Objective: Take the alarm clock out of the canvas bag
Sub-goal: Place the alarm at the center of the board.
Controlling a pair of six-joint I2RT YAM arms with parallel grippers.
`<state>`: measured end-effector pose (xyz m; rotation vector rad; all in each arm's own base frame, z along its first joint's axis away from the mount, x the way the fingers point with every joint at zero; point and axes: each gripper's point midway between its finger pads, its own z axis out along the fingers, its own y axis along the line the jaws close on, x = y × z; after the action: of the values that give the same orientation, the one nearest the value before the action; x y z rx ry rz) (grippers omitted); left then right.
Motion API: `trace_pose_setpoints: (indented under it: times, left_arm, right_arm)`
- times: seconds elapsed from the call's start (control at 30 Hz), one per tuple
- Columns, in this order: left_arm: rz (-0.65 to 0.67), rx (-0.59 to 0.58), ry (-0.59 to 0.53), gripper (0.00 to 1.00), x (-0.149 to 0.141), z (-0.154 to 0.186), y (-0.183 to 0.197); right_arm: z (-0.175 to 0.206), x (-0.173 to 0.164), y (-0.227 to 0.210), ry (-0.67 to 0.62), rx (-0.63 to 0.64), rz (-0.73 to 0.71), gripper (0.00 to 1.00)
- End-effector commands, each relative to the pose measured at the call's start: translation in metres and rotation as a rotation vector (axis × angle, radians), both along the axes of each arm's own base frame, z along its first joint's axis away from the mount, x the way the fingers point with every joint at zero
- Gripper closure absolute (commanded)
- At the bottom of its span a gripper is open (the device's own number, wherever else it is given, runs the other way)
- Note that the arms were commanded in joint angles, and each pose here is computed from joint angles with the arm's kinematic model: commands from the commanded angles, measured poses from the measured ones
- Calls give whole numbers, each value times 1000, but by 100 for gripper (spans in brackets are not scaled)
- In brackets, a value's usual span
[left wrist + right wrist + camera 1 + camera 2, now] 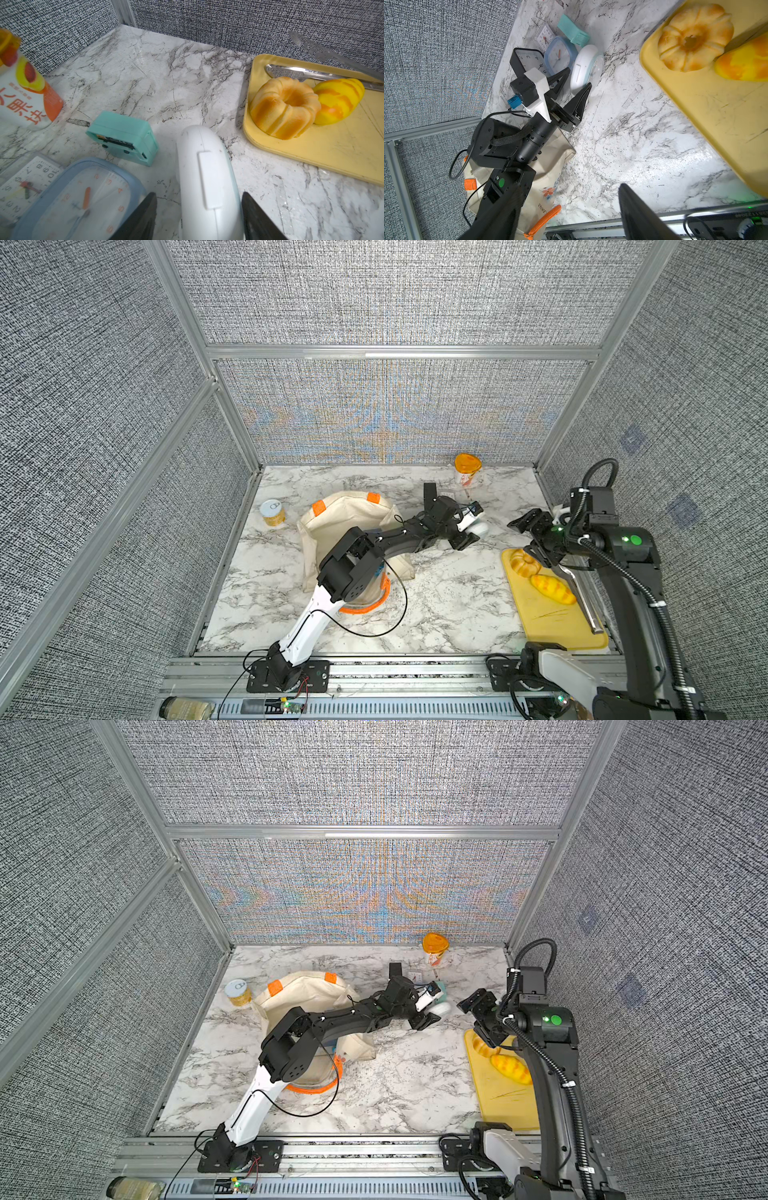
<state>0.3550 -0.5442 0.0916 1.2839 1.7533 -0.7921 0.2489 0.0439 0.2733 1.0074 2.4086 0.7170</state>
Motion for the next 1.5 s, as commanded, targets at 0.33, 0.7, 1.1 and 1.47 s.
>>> trace_pose_setpoints:
  times: [0.33, 0.7, 1.1, 1.47]
  left_arm:
    - [8, -11, -44, 30, 9, 11, 0]
    - [29, -18, -76, 28, 15, 21, 1]
    - [28, -85, -210, 23, 22, 84, 0]
    - [365, -302, -619, 11, 41, 341, 69]
  right_arm:
    - [1, -1, 0, -7, 5, -6, 24]
    - [1, -1, 1, -10, 9, -6, 24]
    - [9, -4, 2, -40, 13, -5, 24]
    - [131, 16, 19, -459, 12, 119, 24]
